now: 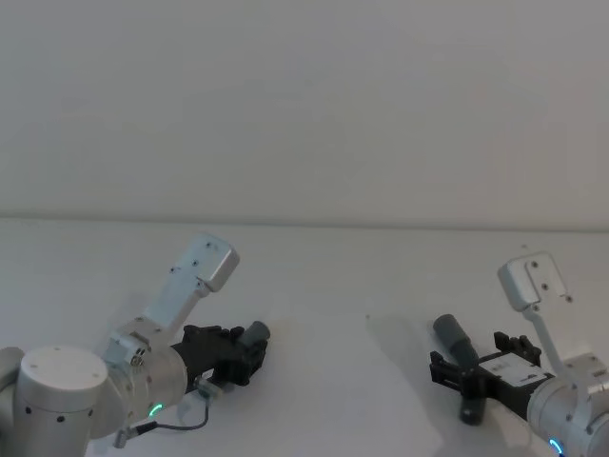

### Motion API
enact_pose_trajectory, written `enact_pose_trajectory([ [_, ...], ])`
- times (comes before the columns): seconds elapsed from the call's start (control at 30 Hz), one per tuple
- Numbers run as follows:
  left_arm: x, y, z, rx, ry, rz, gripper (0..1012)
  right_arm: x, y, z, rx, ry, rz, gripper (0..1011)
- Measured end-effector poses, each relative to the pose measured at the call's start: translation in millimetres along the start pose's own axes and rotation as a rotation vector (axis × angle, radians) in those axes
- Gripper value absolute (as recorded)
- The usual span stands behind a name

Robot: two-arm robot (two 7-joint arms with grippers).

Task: Use both hands to pick up one end of the pipe from the table, align the ends, and insert them.

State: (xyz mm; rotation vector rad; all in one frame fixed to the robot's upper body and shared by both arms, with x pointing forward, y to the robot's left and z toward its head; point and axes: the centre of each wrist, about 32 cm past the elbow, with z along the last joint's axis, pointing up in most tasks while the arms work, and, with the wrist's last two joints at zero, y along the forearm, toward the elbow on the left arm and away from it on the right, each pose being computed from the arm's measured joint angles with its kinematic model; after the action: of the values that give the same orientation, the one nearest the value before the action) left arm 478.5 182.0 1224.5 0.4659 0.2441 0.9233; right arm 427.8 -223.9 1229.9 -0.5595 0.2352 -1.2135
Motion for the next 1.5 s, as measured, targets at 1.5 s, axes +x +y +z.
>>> enact_pose_trajectory([
  [1.5,0.0,0.0,0.0,0.000,0.000,0.000,355,4.4,13.5,-3.8,-0.027,0.072,-0.006,1001],
])
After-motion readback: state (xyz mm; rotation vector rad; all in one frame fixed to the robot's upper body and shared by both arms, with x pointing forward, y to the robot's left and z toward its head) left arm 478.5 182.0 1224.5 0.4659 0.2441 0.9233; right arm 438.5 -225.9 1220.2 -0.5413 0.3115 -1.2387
